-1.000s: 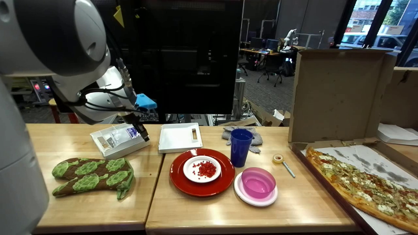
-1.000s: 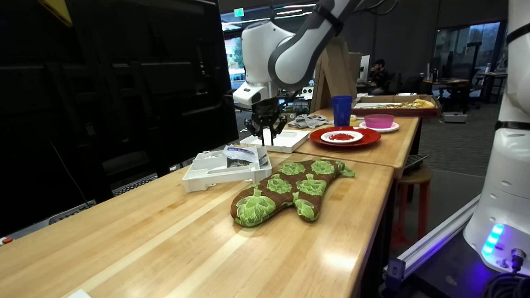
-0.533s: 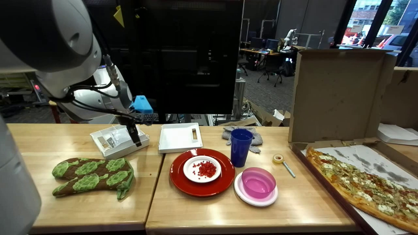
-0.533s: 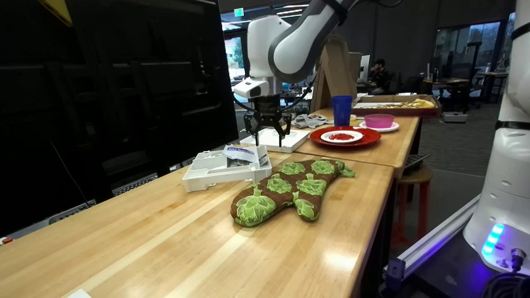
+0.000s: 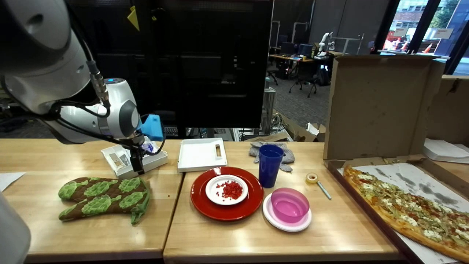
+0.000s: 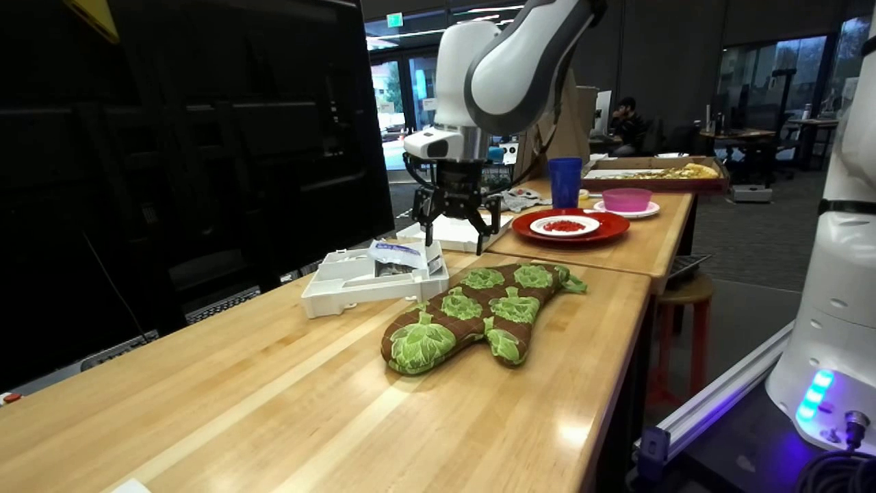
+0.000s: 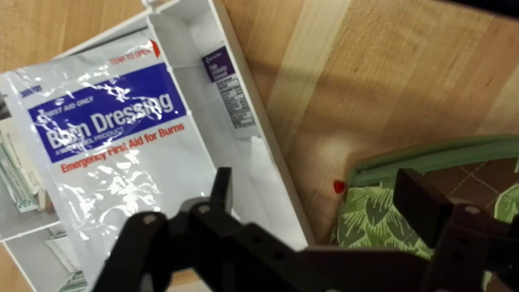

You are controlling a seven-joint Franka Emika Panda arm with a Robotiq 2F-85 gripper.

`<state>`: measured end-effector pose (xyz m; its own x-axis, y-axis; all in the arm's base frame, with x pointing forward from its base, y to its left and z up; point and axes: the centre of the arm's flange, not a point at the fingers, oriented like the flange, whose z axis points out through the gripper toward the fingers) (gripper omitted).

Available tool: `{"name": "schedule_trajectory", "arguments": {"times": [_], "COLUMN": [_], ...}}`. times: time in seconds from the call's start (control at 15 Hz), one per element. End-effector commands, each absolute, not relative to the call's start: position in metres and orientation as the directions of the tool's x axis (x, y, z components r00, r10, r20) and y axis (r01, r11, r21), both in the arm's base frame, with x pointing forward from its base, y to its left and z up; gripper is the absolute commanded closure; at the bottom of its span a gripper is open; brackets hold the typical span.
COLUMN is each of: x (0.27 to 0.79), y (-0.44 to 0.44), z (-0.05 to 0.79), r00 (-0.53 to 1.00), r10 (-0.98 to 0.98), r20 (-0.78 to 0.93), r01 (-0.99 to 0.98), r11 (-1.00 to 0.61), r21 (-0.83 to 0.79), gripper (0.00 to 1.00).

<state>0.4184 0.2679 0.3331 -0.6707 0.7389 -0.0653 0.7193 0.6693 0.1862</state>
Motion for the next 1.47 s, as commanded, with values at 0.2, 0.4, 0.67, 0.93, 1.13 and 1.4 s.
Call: {"name": "schedule_trajectory", "arguments": {"times": [0.2,0.4,0.67,0.93,1.13,1.4], "x": [0.386,0.386,0.391,0.397,0.399,0.407], "y": [0.271,0.271,0.269,0.268,0.269,0.274], "z": [0.339,0.338,0.339,0.341,0.342,0.339], "r00": [-0.667,-0.669,-0.670,-0.671,-0.676,-0.689], "r10": [0.742,0.739,0.738,0.737,0.732,0.721], "r20": [-0.068,-0.074,-0.081,-0.081,-0.078,-0.077], "r01": [0.712,0.706,0.703,0.699,0.696,0.687], "r11": [0.661,0.664,0.665,0.665,0.670,0.683], "r21": [0.237,0.244,0.254,0.261,0.259,0.250], "gripper": [0.17,0.38,0.55,0.56,0.59,0.66]}}
